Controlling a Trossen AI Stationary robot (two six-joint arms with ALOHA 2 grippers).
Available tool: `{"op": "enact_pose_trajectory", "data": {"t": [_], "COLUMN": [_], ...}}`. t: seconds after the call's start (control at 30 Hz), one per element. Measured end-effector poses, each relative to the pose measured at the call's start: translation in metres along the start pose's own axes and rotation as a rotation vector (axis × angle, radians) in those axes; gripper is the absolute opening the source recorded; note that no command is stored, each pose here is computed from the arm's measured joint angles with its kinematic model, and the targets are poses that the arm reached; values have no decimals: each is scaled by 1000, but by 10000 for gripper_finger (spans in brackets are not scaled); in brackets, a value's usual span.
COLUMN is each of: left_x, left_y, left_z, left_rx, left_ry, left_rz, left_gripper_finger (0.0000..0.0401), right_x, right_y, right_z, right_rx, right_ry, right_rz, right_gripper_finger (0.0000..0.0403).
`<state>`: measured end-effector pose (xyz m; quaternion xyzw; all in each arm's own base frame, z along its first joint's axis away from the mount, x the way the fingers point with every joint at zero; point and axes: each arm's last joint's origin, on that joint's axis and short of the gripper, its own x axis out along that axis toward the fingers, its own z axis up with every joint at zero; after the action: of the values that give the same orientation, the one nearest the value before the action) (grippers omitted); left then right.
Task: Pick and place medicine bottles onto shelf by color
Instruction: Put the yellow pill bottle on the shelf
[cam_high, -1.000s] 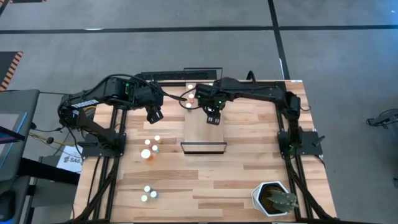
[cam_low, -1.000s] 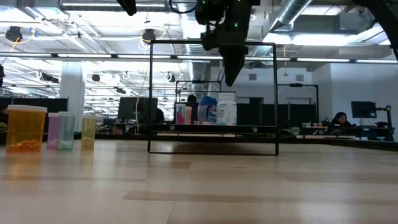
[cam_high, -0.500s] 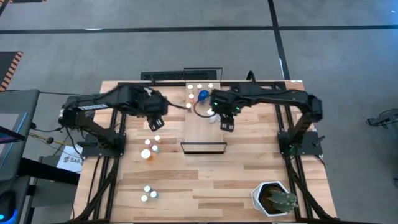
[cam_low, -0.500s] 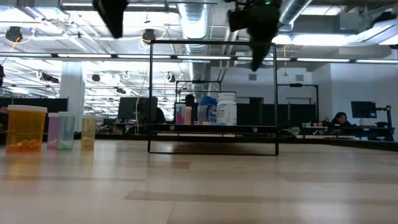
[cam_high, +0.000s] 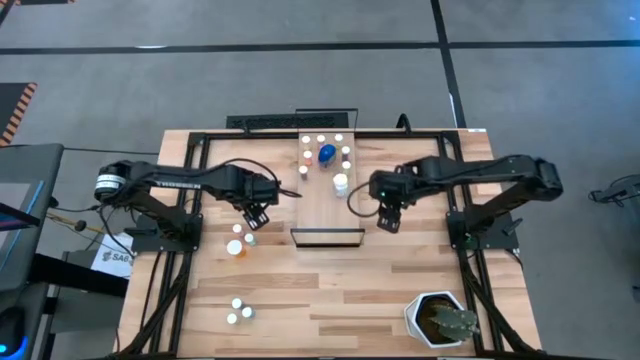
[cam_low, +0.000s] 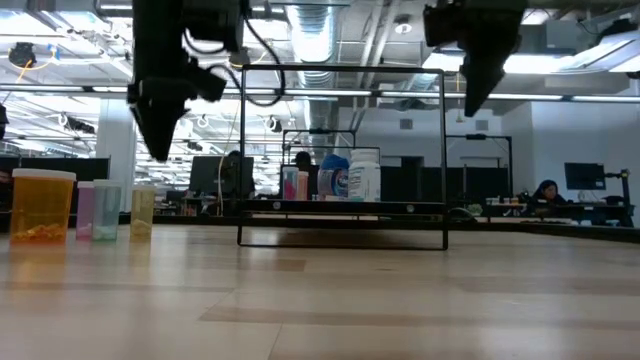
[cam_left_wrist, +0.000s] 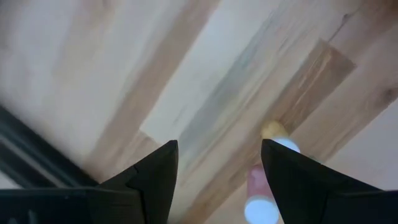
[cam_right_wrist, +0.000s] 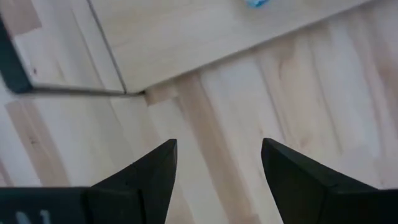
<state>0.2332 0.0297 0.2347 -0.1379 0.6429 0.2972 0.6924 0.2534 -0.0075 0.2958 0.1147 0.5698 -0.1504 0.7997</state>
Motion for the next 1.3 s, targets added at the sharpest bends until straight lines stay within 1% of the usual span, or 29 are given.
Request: {"op": "enact_pose_trajectory", "data": {"t": [0.1, 0.2, 0.3, 0.47, 0.63, 0.8, 1.3], "left_x": [12, 18, 19, 19, 18, 18, 17], "left_y": [-2, -3, -3, -5, -8, -15, -21], "left_z": [-3, -5, -5, -6, -7, -7, -9], "left_rx": [-17, -28, -57, -110, -124, -120, -168], "left_ry": [12, 8, 6, 30, 32, 30, 5], "left_rz": [-24, -31, -33, -74, -75, -127, -102], "left_gripper_finger": [217, 217, 217, 217, 217, 217, 217], "right_x": [4, 9, 14, 18, 22, 24, 24], "right_y": [6, 11, 16, 21, 22, 23, 23], "right_z": [-6, -8, -7, -6, -5, -5, -5], "right_rx": [3, -2, -13, -27, -31, -34, -35], "right_ry": [12, 29, 28, 26, 37, 45, 42], "right_rz": [4, 3, 8, 13, 8, 5, 6], "right_gripper_finger": [255, 255, 255, 255, 255, 255, 255]}}
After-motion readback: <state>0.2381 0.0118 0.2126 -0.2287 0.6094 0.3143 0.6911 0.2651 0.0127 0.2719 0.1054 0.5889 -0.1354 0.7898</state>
